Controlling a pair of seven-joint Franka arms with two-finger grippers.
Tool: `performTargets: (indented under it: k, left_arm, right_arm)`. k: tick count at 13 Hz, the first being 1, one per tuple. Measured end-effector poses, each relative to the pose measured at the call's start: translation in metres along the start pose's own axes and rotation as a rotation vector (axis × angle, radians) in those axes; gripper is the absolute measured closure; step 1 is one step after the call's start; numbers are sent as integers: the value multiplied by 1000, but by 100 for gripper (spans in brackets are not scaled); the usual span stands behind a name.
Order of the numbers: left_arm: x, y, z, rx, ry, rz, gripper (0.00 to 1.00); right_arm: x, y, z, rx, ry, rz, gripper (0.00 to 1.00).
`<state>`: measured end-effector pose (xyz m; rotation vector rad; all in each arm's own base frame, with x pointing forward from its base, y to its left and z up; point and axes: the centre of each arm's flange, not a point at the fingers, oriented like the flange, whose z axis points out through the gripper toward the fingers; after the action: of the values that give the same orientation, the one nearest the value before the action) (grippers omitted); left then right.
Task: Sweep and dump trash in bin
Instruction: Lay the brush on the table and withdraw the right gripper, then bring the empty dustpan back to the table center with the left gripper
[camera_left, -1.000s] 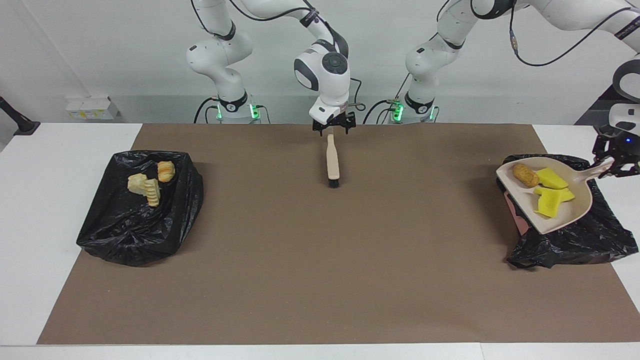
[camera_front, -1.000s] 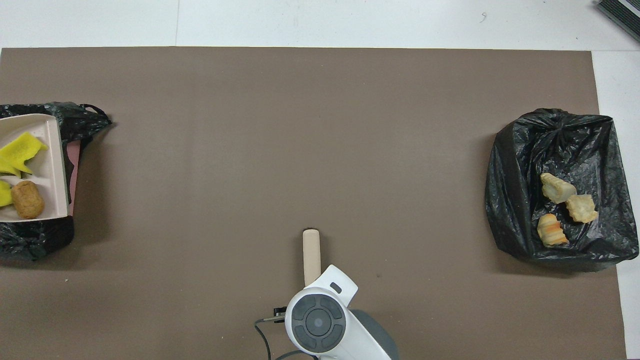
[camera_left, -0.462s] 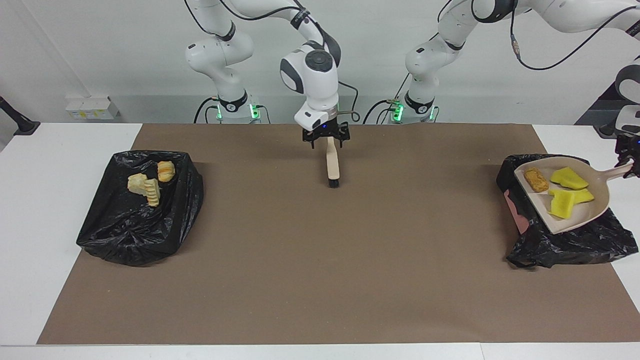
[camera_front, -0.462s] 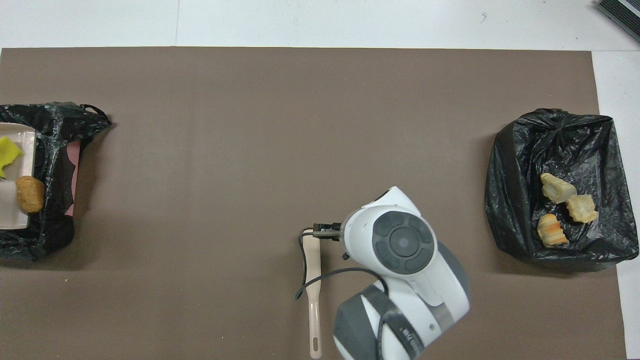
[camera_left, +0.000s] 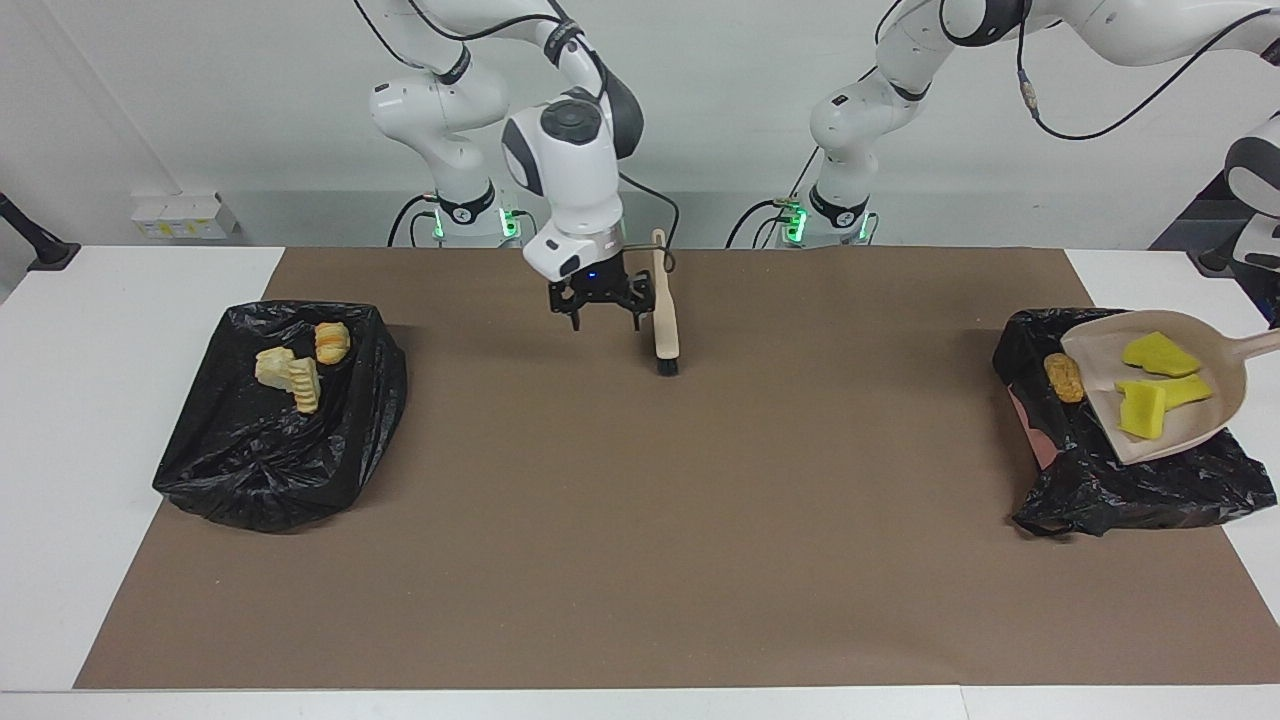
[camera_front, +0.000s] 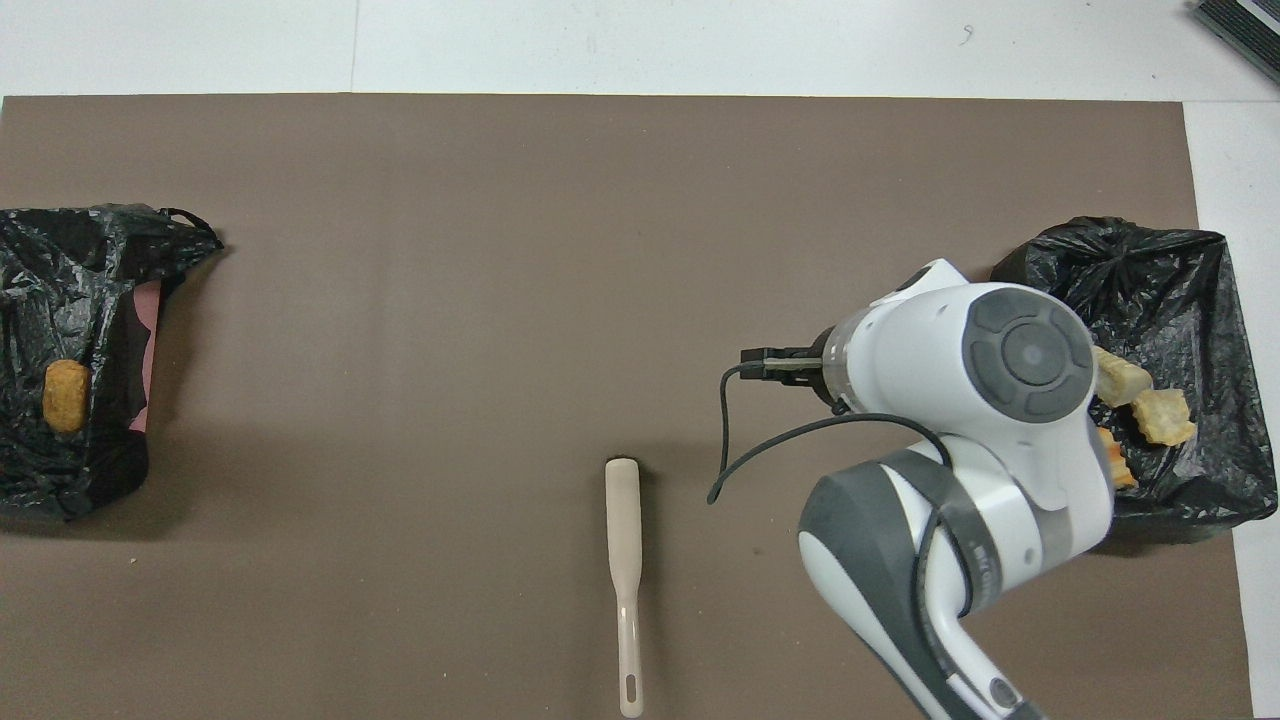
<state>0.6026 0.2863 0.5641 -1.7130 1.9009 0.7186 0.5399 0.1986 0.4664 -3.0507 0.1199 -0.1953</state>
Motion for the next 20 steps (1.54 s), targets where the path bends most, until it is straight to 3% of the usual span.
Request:
performTargets:
  k: [3,6,8,10,13,16,20]
  left_arm:
    - [-4,7,-17,-11,-98,-69,69]
    - [14,14,-31,-39,-165,-125,69]
    - [20,16,-44,-60,-245,-117,69]
    - [23,19,-52,-87,-281,-147,69]
    - [55,16,-76,-157,-295,-197,69]
    - [109,8,-115,-191,-298,-253,69]
    - [173,12,-149,-244,-178,-431,69]
  right_arm:
    - [31,59,-21,-24,29,61,0]
    - [52,112,-67,-60,12,11,0]
    - [58,147,-101,-72,6,-10,0]
    - [55,172,-129,-78,-13,-12,0]
    - [41,191,-178,-82,-62,-1,0]
    - [30,204,-200,-80,-59,22,0]
    - [31,207,-197,-82,-65,27,0]
